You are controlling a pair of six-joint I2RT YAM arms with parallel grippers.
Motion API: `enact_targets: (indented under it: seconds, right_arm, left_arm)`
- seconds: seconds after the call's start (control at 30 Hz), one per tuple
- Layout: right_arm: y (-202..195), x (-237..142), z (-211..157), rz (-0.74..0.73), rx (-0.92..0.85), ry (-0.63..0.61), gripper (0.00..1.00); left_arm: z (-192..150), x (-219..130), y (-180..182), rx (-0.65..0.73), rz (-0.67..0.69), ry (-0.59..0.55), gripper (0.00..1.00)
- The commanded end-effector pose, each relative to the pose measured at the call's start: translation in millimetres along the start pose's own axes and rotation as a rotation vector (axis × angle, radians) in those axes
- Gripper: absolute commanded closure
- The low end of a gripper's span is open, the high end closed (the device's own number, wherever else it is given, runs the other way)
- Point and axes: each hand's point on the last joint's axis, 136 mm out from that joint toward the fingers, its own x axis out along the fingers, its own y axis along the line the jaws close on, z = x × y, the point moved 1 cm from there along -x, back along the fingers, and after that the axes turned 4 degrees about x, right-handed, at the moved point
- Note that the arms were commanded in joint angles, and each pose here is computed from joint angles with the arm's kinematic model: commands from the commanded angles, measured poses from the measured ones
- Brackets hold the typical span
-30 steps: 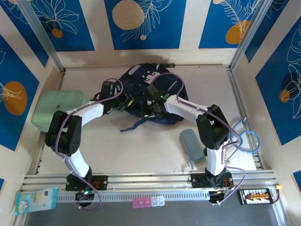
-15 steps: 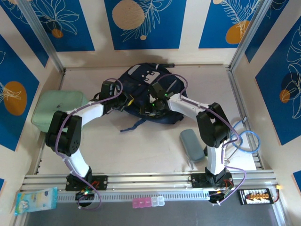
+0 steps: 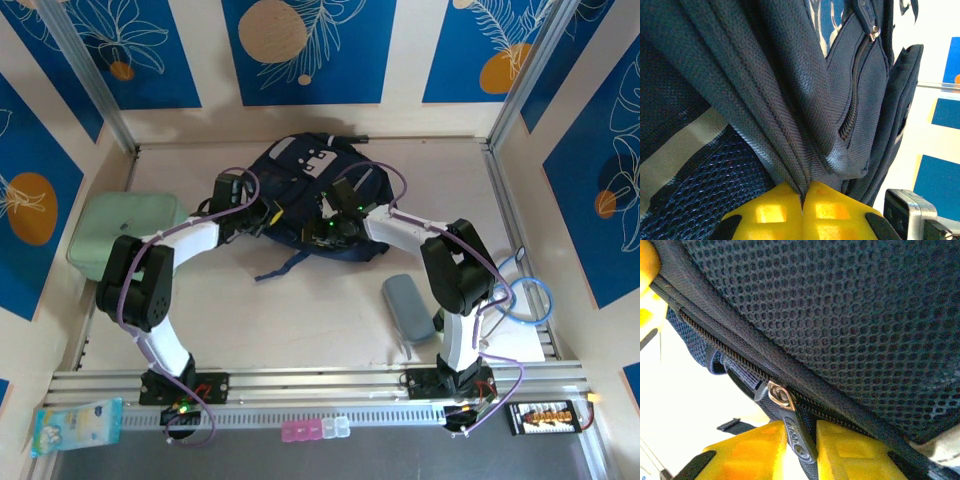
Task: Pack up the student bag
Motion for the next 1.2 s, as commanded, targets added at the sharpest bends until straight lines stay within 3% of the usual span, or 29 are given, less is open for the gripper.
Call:
enact_targets:
  seconds: [0.0,0.37,0.83,1.17]
  right_arm:
    - [9,-9,10,0.039,-0.029,-0.045,0.81]
    - [-13,-21,9,-0.104,-0.043,-0.074,0.94]
    - [-90,-71,-22,-0.370,-0.044,-0.129,0.97]
    - [-62,-64,-20,-0.268,-0.111,-0.118,1.00]
  left_arm:
    - [6,-6,2,0.003,-0.006,-0.018,1.00]
    - [9,-9,4,0.016,0.017,-0.034,1.00]
    - [24,-9,14,0.035,0.070,-0.062,1.00]
    - [26,-10,11,0.053,0.077,-0.058,1.00]
